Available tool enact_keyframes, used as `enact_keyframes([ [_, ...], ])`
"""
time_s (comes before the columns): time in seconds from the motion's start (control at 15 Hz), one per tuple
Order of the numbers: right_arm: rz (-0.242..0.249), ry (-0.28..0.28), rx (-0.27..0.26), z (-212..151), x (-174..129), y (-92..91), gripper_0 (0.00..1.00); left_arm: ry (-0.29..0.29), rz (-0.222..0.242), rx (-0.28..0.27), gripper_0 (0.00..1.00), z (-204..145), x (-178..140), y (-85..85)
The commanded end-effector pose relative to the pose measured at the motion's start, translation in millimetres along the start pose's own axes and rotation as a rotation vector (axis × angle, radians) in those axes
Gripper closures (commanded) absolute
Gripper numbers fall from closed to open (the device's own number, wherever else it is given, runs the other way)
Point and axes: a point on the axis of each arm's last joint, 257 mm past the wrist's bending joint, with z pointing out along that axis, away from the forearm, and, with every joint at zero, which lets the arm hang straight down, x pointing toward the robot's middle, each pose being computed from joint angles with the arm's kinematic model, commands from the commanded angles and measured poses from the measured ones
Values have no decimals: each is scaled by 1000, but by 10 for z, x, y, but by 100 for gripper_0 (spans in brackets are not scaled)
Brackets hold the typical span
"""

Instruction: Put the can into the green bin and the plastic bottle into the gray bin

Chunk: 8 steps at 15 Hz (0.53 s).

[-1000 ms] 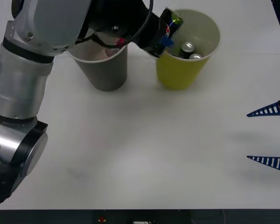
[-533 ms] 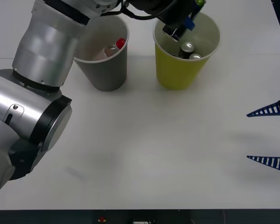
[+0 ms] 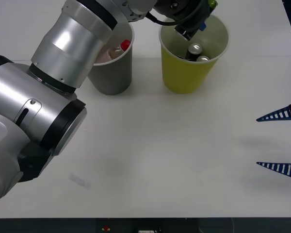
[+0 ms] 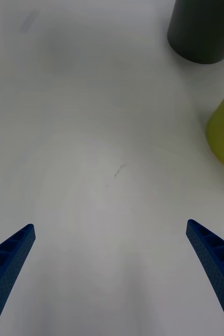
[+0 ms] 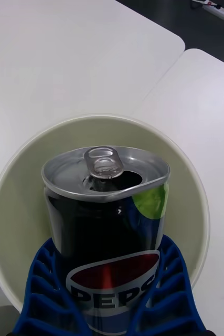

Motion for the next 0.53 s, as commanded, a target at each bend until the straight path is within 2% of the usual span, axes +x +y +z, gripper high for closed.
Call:
enact_keyframes([
  [0.07, 0, 0, 0, 0, 0, 0, 0, 0, 0, -2, 30, 2, 2, 5],
  [0.13, 0, 0, 0, 0, 0, 0, 0, 2, 0, -3, 0, 2, 7, 8],
  [0.4, 0, 0, 0, 0, 0, 0, 0, -2, 16, 13, 0, -1, 4, -18],
  [0.47, 0, 0, 0, 0, 0, 0, 0, -13, 51, 19, 0, -36, -10, 20],
  [0.53, 0, 0, 0, 0, 0, 0, 0, -26, 65, 40, 0, -69, 13, 44],
])
